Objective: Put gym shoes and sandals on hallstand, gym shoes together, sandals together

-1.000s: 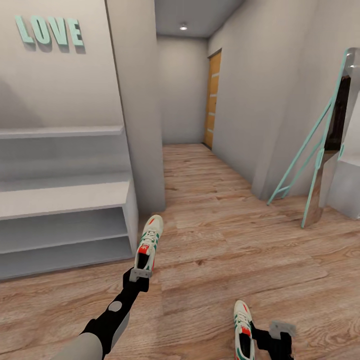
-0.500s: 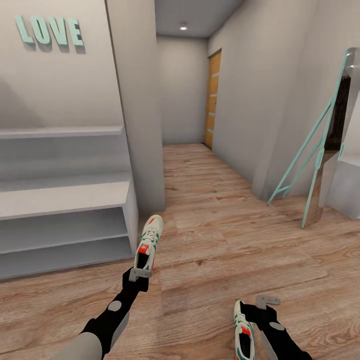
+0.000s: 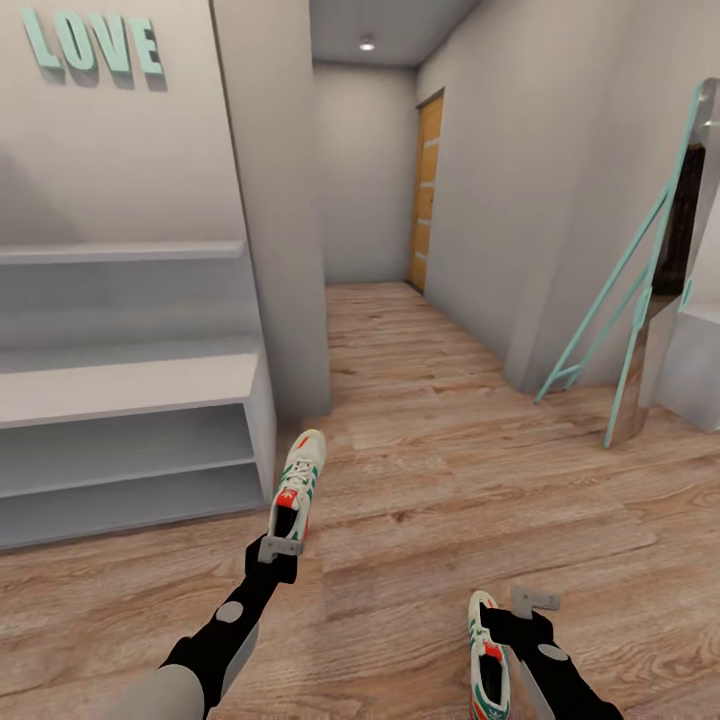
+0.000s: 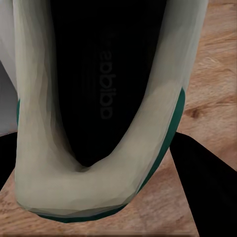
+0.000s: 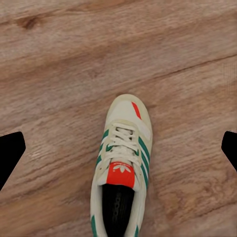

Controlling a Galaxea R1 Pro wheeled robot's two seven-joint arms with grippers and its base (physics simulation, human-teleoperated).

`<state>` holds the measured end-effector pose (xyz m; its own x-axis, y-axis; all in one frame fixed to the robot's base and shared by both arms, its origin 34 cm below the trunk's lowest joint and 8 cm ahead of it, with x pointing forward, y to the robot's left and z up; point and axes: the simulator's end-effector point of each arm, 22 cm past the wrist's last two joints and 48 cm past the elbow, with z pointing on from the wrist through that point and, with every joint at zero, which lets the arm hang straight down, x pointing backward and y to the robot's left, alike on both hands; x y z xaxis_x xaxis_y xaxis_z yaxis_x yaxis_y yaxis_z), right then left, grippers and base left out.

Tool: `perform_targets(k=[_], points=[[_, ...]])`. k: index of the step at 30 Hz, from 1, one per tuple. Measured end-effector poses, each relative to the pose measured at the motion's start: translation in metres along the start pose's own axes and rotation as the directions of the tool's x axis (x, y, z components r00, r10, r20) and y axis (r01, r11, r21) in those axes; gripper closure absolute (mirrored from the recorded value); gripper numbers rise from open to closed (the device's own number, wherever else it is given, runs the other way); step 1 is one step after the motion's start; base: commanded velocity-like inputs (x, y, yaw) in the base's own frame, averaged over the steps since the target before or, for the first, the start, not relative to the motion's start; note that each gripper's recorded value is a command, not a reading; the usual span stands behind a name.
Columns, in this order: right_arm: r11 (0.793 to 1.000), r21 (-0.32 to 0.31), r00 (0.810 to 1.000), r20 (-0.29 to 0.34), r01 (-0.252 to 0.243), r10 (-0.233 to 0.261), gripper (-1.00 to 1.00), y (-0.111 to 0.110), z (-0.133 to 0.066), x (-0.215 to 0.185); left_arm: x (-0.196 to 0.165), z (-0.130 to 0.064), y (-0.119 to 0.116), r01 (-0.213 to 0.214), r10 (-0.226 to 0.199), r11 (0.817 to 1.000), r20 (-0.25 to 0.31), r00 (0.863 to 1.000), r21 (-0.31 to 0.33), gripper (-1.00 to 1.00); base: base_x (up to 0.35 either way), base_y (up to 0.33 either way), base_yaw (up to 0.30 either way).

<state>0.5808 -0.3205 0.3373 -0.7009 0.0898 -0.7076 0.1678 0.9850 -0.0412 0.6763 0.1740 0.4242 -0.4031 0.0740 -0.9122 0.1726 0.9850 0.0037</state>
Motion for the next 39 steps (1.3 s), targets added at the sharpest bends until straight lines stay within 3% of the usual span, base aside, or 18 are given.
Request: perform_targets(k=[10,17,20,25,39], points=[[1.000,0.003,1.000,-0.015,0.000,0.000,-1.00,-0.001,0.014,0.028,0.031,0.006,-0.003,0.004,-0.004,1.000,-0.014,1.000,0.004,1.00,0.000,0.000,0.000],[1.000,0.005,1.000,-0.025,0.002,-0.002,-1.00,-0.002,0.025,0.047,0.051,0.010,-0.012,0.008,-0.008,0.999,-0.018,1.000,0.042,1.00,0.000,0.000,0.000],[1.000,0.006,1.000,-0.030,0.002,-0.002,-1.00,-0.002,0.029,0.055,0.025,0.017,-0.005,0.001,-0.003,1.000,0.056,0.998,0.031,1.00,0.000,0.000,0.000],[1.000,0.007,0.999,-0.037,0.005,-0.004,-1.00,-0.003,0.036,0.069,0.019,0.022,-0.005,-0.008,0.004,0.999,0.095,0.995,0.035,1.00,0.000,0.000,0.000],[1.000,0.013,0.993,-0.115,0.018,-0.016,-1.00,-0.005,0.048,0.112,0.067,0.032,-0.013,0.009,-0.010,0.998,0.020,1.000,0.065,1.00,0.000,0.000,0.053]])
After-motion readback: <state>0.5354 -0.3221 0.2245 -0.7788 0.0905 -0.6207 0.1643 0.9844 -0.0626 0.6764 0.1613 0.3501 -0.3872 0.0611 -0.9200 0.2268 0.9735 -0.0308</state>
